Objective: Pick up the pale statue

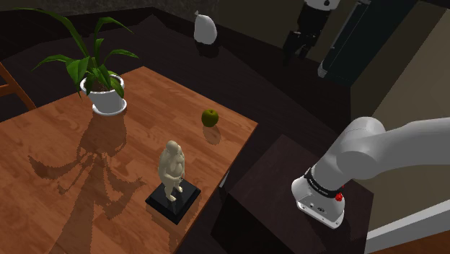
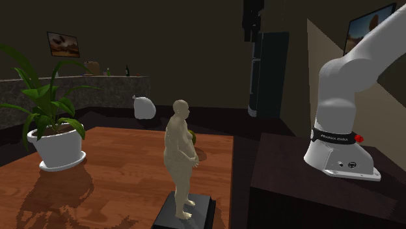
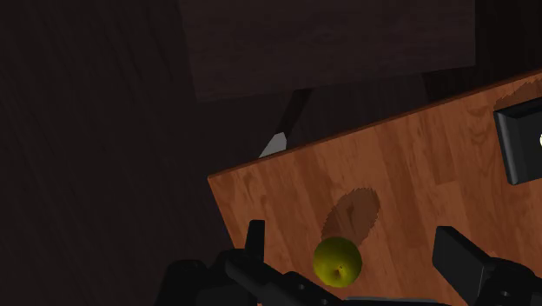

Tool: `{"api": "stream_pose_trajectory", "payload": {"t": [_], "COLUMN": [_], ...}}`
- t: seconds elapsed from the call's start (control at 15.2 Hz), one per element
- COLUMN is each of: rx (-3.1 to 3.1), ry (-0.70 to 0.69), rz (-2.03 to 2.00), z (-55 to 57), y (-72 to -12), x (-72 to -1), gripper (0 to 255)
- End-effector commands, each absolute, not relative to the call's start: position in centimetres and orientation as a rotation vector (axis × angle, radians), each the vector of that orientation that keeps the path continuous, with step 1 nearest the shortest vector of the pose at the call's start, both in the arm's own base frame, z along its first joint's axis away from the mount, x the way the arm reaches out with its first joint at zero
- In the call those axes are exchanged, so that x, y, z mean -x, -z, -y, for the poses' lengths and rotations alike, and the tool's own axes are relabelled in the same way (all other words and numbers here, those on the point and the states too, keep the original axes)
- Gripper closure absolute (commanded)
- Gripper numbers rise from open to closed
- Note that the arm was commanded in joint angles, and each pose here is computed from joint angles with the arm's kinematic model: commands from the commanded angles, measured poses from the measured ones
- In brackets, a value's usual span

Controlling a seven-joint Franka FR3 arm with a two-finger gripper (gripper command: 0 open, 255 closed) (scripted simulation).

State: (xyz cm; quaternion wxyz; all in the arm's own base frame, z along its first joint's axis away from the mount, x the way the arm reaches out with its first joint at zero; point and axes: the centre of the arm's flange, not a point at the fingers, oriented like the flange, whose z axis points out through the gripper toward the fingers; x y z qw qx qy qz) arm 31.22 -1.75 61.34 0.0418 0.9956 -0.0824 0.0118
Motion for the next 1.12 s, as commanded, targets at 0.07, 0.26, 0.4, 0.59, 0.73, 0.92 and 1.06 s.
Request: {"api": "stream_pose_trajectory", "payload": {"t": [0.07,0.26,0.4,0.59,0.73,0.92,1.06], "rx": [-3.049,-3.055,-3.058,-3.063,-3.066,-3.071,-3.073], "ry": [-0.033,-0.022,-0.014,-0.003,0.004,0.015,0.022], "rz": [0.262,0.291,0.311,0.340,0.360,0.390,0.410], "z": [0.6,-3.0,-5.3,-8.8,-11.2,-14.7,-17.0], "y": [-60.9,-59.4,-58.5,-57.1,-56.2,-54.9,-54.0], "x": [-31.4,-32.0,-32.5,-33.2,-33.7,-34.5,-35.0], "gripper": [0,0,0,0,0,0,0]}}
